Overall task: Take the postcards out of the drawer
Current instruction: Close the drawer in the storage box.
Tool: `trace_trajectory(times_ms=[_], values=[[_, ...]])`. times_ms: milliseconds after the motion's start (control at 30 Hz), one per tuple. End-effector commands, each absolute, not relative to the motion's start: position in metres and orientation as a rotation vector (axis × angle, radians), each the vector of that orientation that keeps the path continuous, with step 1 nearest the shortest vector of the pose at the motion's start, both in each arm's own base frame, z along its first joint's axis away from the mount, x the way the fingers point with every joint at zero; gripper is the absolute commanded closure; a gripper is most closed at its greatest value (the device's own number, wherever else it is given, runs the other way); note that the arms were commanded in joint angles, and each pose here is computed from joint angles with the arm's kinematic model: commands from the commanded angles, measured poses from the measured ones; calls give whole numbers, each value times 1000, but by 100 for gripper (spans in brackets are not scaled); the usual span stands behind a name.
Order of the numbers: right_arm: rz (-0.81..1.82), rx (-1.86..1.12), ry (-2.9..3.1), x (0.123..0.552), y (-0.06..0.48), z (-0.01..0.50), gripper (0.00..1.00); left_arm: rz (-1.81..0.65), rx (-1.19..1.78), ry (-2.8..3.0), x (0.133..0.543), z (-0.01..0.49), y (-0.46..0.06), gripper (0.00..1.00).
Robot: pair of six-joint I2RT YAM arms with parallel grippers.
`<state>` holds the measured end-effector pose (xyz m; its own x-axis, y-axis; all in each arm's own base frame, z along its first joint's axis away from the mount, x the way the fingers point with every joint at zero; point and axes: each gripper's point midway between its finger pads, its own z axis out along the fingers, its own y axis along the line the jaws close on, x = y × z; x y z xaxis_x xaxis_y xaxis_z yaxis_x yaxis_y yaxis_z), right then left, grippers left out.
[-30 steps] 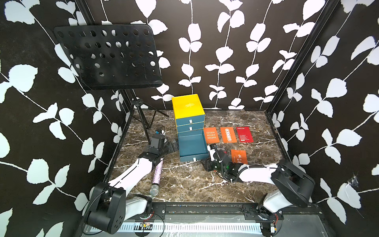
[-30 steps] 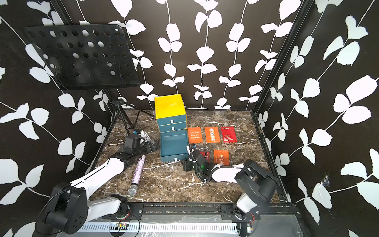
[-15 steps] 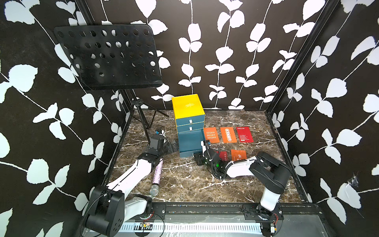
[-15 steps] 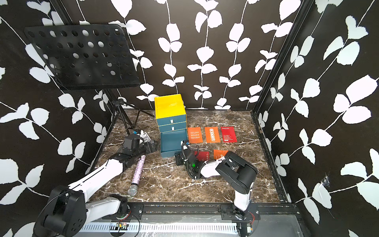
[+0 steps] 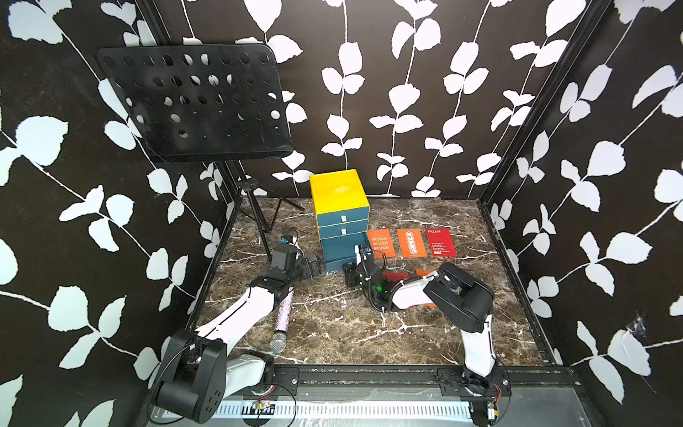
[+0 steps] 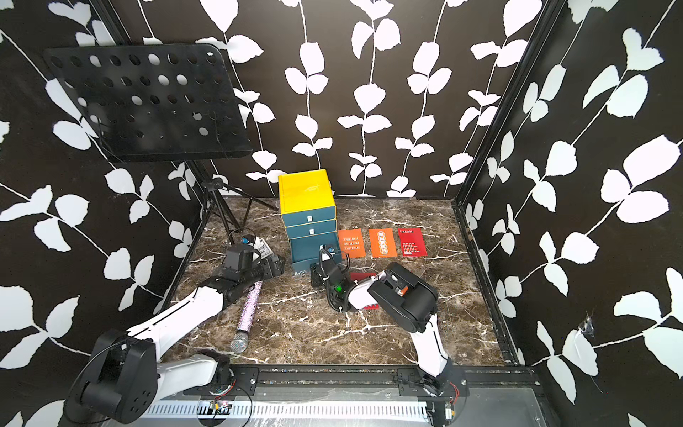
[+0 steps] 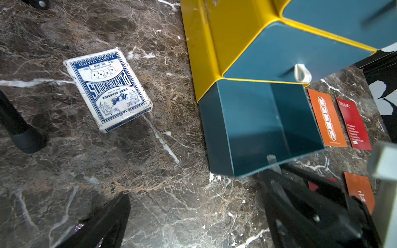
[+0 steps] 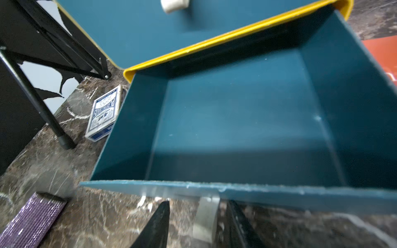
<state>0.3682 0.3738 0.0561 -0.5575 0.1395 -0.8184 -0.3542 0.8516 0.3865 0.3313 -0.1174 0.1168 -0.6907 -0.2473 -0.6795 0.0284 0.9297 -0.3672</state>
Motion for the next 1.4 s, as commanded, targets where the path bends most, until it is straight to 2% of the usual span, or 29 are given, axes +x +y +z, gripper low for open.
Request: trace_trajectory(times_ms=[0,433,967,1167,1367], values=[[663,-108,1984,394,379,74,56,-447,-156,2289,332,114,-116,1],[649,-58,1907,440,402,71,54,-441,-157,2305,332,108,-114,1],[693,4,1888,470,417,76,47,-444,-179,2317,328,101,-112,1],[733,-8,1868,467,419,87,45,-440,-177,2314,328,103,-112,1],[792,-18,1903,436,401,90,41,-424,-183,2307,327,107,-109,1]])
